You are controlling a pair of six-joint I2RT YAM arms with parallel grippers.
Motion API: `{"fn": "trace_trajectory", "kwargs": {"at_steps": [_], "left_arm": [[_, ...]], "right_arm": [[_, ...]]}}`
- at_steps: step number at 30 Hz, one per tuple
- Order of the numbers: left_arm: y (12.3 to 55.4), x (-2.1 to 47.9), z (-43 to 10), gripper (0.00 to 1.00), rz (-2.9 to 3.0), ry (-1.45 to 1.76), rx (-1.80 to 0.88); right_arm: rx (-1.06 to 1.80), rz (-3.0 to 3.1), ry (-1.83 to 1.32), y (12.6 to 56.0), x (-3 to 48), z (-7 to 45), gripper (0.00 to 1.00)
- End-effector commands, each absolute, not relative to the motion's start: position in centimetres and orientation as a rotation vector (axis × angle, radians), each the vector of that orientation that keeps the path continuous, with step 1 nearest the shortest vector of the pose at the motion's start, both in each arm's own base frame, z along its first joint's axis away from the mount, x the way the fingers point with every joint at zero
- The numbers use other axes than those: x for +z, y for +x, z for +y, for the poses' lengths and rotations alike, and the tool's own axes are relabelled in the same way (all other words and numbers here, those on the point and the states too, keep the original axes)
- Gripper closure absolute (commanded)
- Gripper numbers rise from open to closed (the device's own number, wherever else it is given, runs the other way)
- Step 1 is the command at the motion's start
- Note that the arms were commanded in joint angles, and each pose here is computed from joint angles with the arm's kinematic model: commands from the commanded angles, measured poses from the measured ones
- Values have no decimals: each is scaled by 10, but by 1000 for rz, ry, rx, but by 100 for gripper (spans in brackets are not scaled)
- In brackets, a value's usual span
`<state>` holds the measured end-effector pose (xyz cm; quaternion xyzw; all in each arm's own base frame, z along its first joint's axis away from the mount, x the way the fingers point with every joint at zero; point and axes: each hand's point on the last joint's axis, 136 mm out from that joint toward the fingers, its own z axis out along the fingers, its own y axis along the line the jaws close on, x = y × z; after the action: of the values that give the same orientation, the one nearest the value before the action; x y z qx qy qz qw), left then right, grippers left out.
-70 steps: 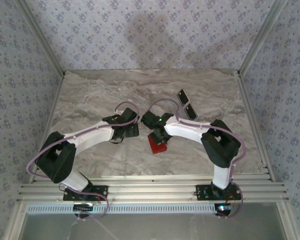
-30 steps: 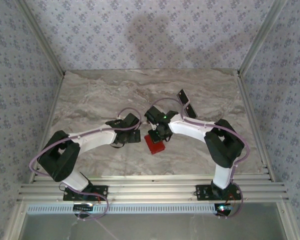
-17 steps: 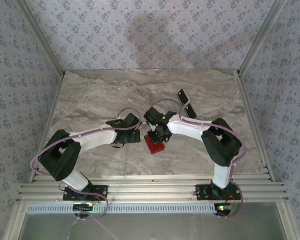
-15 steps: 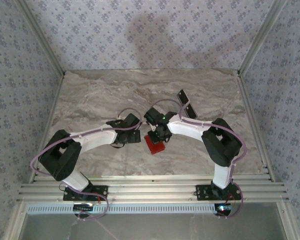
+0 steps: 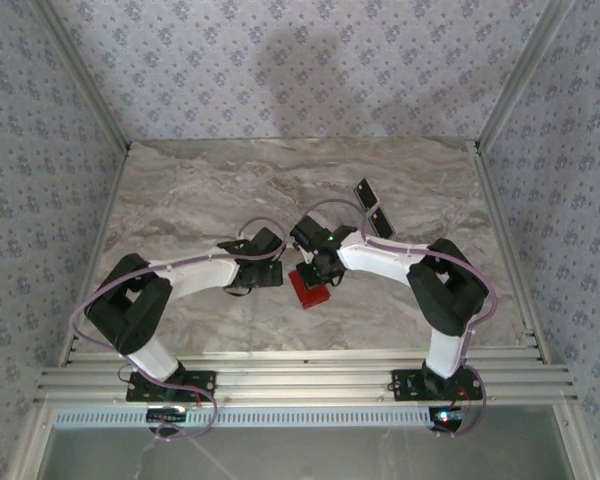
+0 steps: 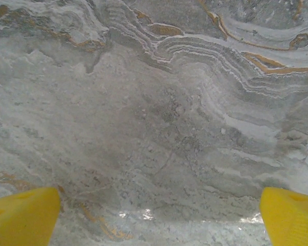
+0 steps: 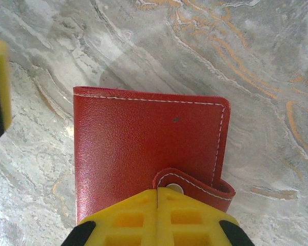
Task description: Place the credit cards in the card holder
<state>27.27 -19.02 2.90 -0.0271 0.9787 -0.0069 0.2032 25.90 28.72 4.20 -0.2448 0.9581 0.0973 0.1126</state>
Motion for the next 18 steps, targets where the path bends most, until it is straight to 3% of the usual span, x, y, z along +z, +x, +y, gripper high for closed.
{"fn": "trace_trajectory", "kwargs": {"at_steps": [1, 11, 18], "left_arm": [[277, 33, -202, 0, 2725, -90, -63], [277, 32, -199, 0, 2724, -101, -46], [270, 51, -159, 0, 2651, -245, 2]], "right_arm": [[325, 2812, -750, 246, 47, 288, 100], [325, 2865, -777, 239, 26, 290, 100], [300, 2914, -775, 231, 8, 283, 100]]}}
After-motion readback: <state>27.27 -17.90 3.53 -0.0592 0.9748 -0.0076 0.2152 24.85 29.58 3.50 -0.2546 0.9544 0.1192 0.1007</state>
